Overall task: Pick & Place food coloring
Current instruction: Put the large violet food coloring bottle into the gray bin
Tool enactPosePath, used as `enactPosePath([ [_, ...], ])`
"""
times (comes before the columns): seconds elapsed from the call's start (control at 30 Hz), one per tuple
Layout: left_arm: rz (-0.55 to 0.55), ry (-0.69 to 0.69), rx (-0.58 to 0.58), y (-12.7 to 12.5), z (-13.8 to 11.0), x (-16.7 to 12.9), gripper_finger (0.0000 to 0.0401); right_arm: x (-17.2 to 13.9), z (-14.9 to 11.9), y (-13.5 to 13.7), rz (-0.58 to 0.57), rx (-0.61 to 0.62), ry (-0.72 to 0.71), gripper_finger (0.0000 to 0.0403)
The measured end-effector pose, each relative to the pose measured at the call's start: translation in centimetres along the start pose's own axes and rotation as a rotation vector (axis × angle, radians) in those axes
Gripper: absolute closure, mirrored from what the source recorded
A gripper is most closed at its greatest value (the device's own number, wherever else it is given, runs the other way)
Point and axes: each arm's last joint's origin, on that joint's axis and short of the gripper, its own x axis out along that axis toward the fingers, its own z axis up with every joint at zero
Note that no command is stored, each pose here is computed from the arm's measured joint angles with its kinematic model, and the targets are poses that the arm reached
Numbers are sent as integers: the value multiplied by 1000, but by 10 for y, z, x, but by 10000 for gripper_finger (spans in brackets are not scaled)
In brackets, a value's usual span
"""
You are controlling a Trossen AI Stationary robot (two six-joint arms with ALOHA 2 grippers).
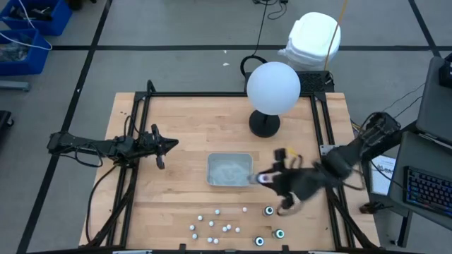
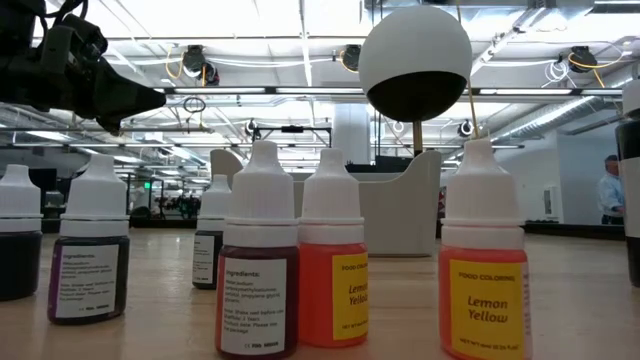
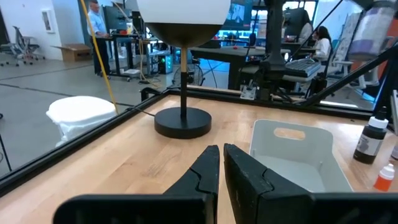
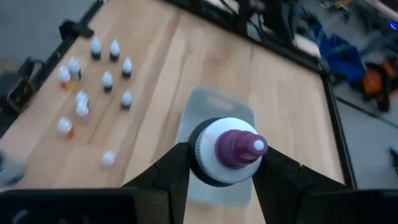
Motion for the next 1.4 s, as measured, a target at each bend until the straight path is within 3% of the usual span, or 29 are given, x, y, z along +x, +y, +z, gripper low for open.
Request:
enactPosePath([
  [0.17,0,0,-1,0,0,0,368,54,14,-33,76,27,-21,266],
  [0.33,0,-1,-3,0,0,0,368,106,9,-60,93,40,-2,266],
  [0.63,0,-1,-3,0,0,0,368,175,-11,-75,55,59,42,265],
  [1.4,0,0,0,0,0,0,368,244,-54,-65,94,92,193,265],
])
